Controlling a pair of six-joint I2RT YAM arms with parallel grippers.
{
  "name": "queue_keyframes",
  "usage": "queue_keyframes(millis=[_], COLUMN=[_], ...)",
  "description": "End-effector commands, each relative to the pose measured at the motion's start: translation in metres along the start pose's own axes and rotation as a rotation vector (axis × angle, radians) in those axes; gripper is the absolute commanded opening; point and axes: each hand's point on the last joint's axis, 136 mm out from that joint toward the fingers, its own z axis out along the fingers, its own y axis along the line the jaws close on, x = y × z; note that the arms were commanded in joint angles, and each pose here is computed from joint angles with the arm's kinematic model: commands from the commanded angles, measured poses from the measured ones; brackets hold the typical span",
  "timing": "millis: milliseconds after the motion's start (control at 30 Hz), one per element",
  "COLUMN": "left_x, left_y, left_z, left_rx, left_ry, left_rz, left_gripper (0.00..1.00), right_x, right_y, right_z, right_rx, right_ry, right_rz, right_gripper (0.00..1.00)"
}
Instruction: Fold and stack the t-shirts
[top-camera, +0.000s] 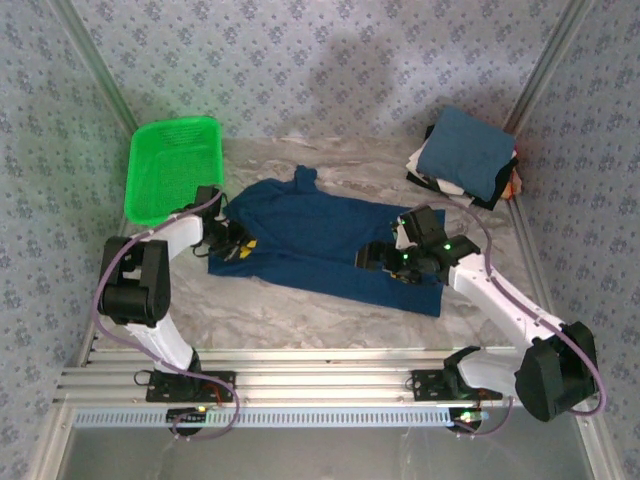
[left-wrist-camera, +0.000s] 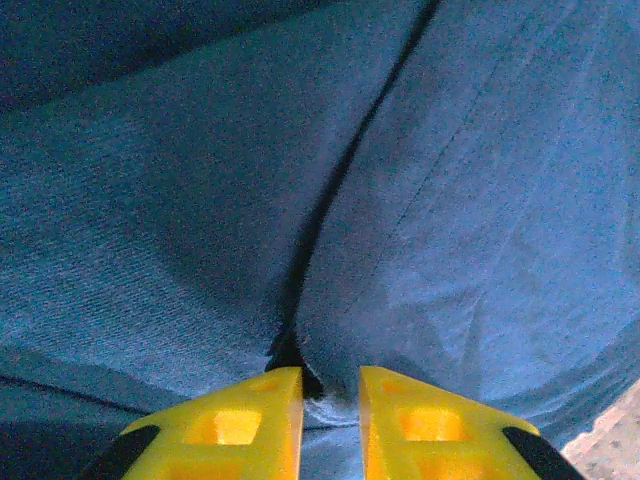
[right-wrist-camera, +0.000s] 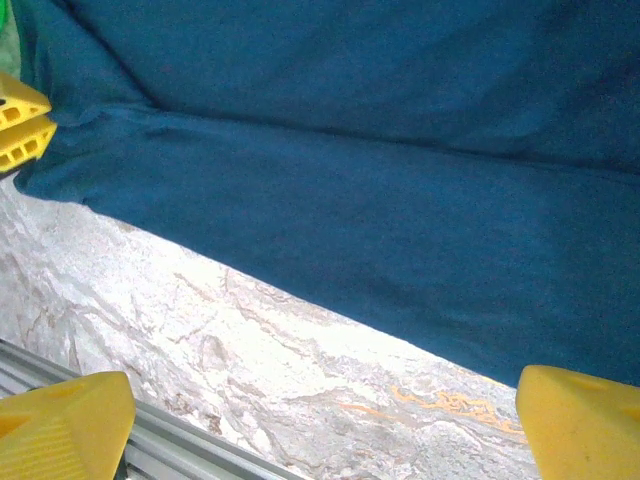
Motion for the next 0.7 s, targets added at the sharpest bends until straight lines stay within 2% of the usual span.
queue_keyframes(millis=[0,167,667], left_x=[0.0,0.0,-0.021], left_y=[0.003,0.002,-0.048], left_z=[0.004,0.004,0.006], left_rx=[0.0,0.003,0.059], left_ry=[0.017,0.024,0.024], left_rz=[-0.008,0.003,0.114], left_gripper=[0.13,0.0,0.0], right_x=[-0.009,-0.008,-0.008], right_y=[0.009,0.008,0.007], right_z=[-0.009,-0.008,-0.011], right_rx=[-0.002,0.008,0.024], right_ry=[-0.045,-0.047,-0.06], right_rz=[-0.051,-0.053,-0.049], right_gripper=[1.0,1.0,1.0])
